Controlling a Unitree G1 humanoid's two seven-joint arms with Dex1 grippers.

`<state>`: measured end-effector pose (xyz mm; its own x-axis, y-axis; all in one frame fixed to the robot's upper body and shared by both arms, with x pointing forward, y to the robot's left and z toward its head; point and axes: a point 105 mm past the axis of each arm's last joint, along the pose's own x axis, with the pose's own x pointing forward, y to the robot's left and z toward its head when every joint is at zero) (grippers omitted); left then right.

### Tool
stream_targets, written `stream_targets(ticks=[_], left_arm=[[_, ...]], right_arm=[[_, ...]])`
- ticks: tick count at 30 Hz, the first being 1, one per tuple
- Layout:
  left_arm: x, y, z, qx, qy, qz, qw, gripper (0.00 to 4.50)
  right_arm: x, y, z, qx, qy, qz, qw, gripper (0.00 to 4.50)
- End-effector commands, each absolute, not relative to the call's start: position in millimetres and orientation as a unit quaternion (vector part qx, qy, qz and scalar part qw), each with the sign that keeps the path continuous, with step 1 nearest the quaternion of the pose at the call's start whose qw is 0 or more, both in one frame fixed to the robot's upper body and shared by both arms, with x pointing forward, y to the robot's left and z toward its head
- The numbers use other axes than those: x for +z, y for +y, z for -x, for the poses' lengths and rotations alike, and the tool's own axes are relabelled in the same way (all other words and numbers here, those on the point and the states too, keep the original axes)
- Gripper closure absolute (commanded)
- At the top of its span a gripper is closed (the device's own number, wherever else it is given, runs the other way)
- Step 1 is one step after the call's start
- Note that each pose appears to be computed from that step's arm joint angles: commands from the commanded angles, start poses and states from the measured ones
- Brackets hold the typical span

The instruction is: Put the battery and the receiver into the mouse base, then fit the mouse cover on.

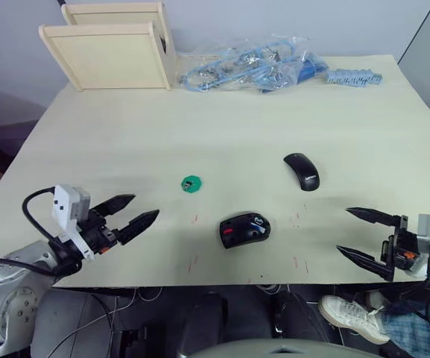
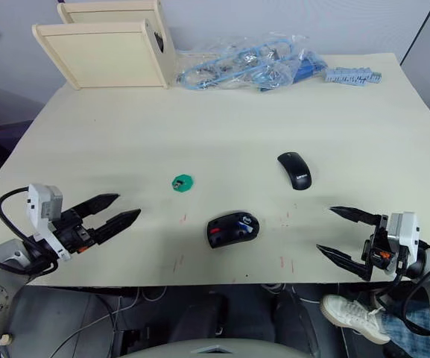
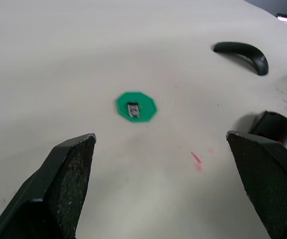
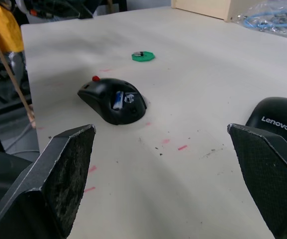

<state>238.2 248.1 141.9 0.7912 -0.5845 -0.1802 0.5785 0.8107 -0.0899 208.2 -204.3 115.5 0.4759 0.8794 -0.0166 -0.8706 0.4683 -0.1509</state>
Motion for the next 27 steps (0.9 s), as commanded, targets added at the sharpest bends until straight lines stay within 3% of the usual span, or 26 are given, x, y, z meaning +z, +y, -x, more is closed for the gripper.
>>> stream_targets(ticks=[1, 5, 7, 9, 11, 14, 19, 27], left_arm=[[143.6, 245.3, -246.9, -0.306, 0.100, -0.004, 0.947, 0.04], [143.6, 240.4, -261.0, -0.313, 0.110, -0.024, 0.943, 0.04], [145.0, 239.4, -267.1, -0.315, 0.114, -0.025, 0.942, 0.70], [146.4, 237.7, -270.4, -0.318, 0.116, -0.027, 0.941, 0.93], [144.0, 228.9, -276.0, -0.311, 0.124, -0.032, 0.942, 1.78], [139.7, 208.9, -280.5, -0.298, 0.125, -0.035, 0.946, 1.78], [137.6, 209.6, -292.7, -0.231, 0.118, -0.039, 0.965, 1.78], [130.5, 207.6, -299.9, -0.232, 0.131, -0.038, 0.963, 1.78]], right_arm=[[122.8, -197.4, -205.0, 0.519, -0.073, 0.073, 0.849, 0.00], [121.8, -190.8, -205.3, 0.533, -0.071, 0.061, 0.841, 0.00], [119.6, -190.3, -206.7, 0.534, -0.070, 0.066, 0.840, 0.00], [118.8, -189.2, -206.8, 0.535, -0.069, 0.067, 0.839, 0.00], [120.2, -187.6, -207.5, 0.533, -0.071, 0.066, 0.841, 0.00], [123.2, -185.4, -209.3, 0.529, -0.074, 0.066, 0.843, 0.00], [125.7, -178.7, -210.7, 0.520, -0.077, 0.055, 0.849, 0.00], [127.3, -168.6, -212.3, 0.513, -0.082, 0.047, 0.853, 0.00]])
